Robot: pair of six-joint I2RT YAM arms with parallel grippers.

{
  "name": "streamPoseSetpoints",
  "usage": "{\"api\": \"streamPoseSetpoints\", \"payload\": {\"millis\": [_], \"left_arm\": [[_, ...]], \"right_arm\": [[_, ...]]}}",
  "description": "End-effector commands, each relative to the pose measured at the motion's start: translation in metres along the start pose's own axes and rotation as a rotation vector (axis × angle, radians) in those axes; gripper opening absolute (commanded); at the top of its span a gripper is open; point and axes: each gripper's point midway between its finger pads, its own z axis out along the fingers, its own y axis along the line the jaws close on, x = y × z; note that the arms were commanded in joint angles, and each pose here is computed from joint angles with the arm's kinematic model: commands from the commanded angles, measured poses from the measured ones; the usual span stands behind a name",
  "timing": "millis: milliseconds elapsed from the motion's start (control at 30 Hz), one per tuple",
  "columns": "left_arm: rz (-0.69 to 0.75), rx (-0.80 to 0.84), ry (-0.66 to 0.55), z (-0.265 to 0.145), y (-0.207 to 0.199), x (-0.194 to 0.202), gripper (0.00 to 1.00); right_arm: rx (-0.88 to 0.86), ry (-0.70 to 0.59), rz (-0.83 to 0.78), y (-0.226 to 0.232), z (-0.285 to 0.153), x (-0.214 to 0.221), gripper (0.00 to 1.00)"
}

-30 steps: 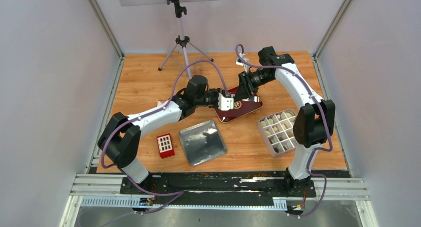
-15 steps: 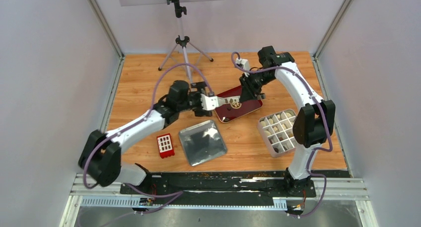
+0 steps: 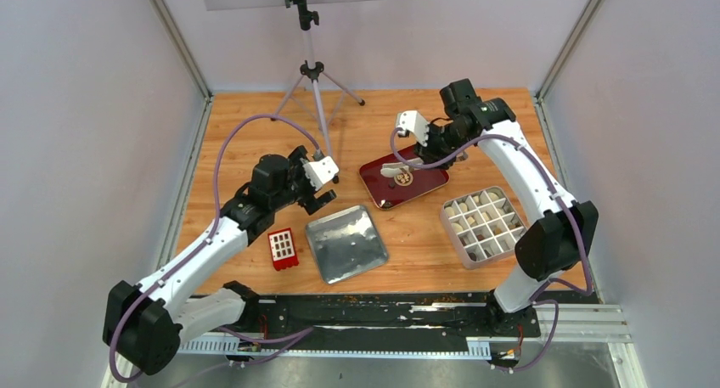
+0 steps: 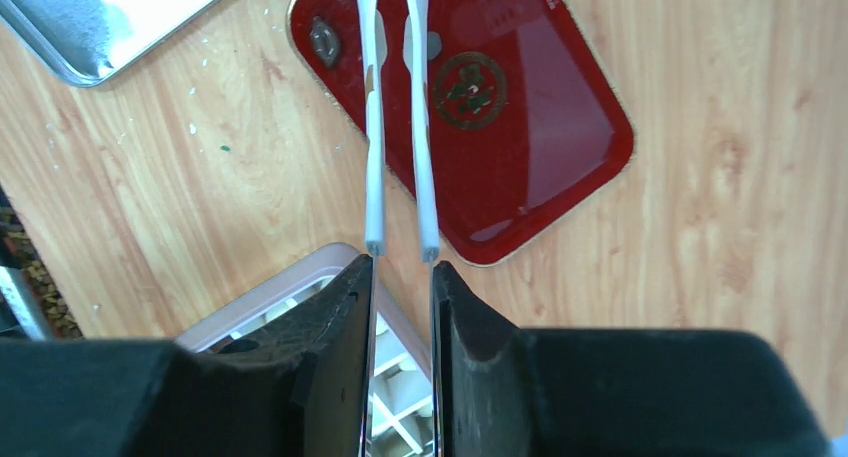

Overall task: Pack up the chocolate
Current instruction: Adjust the clamp, then pick up the fake chocolate from the plate.

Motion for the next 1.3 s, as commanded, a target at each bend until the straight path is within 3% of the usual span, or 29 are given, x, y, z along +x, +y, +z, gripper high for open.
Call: {"api": "streamPoseSetpoints", "payload": {"millis": [0,200,500,900,1267], "left_arm": [[-0.1,-0.031,-0.022,-0.011,0.005,-0.01,1.0],[-0.022,-0.03,0.042,-0.009,0.012,0.004,1.0],[-0.068,-0.005,0.087,-0.001,0.02,0.009,1.0],[-0.084,0.005,0.055,0.002,0.013,0.01,1.0],[-0.083,0.012,0.061,0.001,0.011,0.013,1.0]], "right_arm": [[0.077,0.013,-0.08,-0.022,-0.012,-0.011,0.28],[-0.043,0.044,-0.023,-0.012,0.014,-0.003,0.3],[-0.044,0.079,0.081,-0.023,0.036,0.007,0.34],[-0.023,0.123,0.142,-0.047,0.058,0.019,0.34],[-0.087,0.161,0.193,-0.041,0.072,0.034,0.34]]}}
